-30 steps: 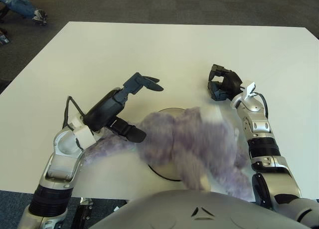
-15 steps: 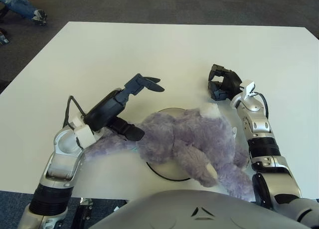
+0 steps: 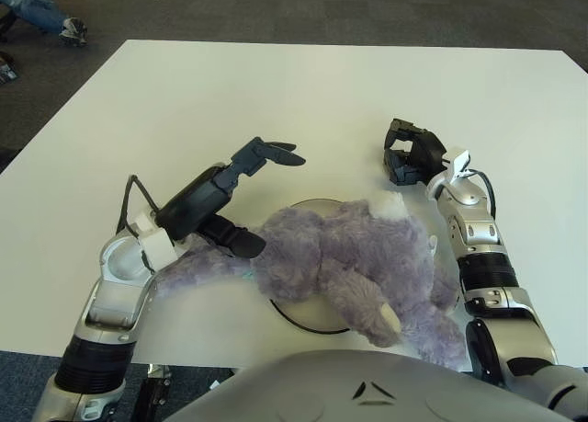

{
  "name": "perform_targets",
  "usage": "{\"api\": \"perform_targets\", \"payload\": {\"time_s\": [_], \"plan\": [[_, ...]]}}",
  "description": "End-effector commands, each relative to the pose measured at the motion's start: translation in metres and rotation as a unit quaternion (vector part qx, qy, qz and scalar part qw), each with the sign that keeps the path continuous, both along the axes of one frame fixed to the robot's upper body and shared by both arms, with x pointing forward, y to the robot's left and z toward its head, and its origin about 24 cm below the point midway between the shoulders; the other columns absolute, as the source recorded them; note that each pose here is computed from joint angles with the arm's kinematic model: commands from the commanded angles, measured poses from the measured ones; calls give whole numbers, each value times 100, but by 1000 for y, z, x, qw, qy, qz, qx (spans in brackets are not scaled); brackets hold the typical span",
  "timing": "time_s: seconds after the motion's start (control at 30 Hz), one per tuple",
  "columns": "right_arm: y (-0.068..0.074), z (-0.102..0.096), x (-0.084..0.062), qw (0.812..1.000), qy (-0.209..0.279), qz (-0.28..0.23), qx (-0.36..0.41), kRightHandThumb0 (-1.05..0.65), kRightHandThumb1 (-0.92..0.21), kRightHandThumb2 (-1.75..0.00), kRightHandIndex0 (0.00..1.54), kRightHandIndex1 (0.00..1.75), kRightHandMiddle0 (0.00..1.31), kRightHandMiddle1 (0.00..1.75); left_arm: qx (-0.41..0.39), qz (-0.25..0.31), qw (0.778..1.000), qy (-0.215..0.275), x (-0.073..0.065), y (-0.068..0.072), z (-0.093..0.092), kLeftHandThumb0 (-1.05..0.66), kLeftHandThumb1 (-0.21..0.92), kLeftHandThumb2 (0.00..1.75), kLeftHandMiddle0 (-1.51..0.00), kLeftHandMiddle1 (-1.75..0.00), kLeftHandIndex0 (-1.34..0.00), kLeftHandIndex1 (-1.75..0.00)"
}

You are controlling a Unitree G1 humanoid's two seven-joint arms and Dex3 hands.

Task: Put the doll into the plate.

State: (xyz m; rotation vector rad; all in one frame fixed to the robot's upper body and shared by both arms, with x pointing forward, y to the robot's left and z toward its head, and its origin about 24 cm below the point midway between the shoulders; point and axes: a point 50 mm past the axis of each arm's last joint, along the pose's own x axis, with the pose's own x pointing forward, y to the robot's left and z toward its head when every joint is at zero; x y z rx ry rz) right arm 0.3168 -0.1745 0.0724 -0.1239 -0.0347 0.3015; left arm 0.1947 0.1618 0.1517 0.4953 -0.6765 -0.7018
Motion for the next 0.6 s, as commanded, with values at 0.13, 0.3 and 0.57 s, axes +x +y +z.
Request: {"api": "perform_targets", "payload": {"time_s": [0.13,0.3,0.57], "plan": [[-1,4,0,1000,-9,-1,-1,-47,-35,-128,121,175,59,175,20,12,999,-24,1,1,1,-103,92,50,0,-64,0,-93],[-1,4,0,1000,-8,-2,-2,-47,-35,-127,121,175,58,175,21,19,999,-32,0,0,1,-103,92,50,-1,-63,0,-94],[-2,4,-1,1000,-6,-5,-5,-47,-36,-127,120,175,58,175,-6,14,1000,-15,1,2,0,-98,91,47,-5,-64,0,-95]]}}
